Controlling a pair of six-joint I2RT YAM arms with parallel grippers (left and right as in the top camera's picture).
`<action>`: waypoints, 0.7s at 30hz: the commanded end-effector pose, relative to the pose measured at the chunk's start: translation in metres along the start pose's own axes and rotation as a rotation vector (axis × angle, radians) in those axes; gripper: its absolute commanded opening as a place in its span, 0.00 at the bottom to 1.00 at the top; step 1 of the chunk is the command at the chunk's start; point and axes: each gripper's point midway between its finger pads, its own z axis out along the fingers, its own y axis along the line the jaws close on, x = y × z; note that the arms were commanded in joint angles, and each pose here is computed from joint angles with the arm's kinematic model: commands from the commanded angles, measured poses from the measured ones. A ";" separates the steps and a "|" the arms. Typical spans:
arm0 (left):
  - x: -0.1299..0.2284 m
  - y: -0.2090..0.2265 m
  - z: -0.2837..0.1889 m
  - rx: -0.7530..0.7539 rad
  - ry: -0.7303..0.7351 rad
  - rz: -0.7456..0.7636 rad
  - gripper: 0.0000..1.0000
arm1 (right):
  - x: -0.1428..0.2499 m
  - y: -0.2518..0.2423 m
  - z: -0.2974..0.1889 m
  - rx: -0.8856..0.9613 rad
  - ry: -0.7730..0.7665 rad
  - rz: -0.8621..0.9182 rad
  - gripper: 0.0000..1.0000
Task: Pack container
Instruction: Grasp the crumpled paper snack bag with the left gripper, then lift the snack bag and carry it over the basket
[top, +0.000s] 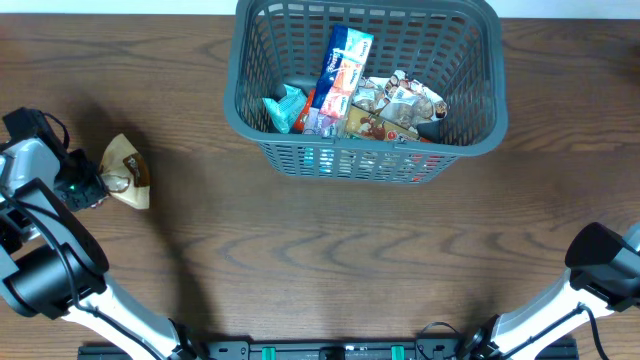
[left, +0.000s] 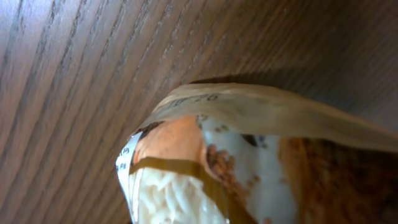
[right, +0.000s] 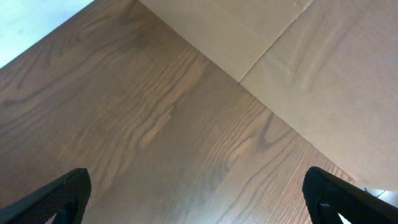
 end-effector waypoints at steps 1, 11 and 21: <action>-0.007 0.013 0.012 -0.045 -0.021 0.002 0.06 | 0.002 -0.002 0.006 0.010 0.015 0.011 0.99; 0.021 -0.019 -0.012 0.112 0.072 0.347 0.06 | 0.002 -0.002 0.006 0.010 0.015 0.011 0.99; 0.091 -0.074 -0.223 0.696 -0.116 0.859 0.06 | 0.002 -0.002 0.006 0.010 0.015 0.011 0.99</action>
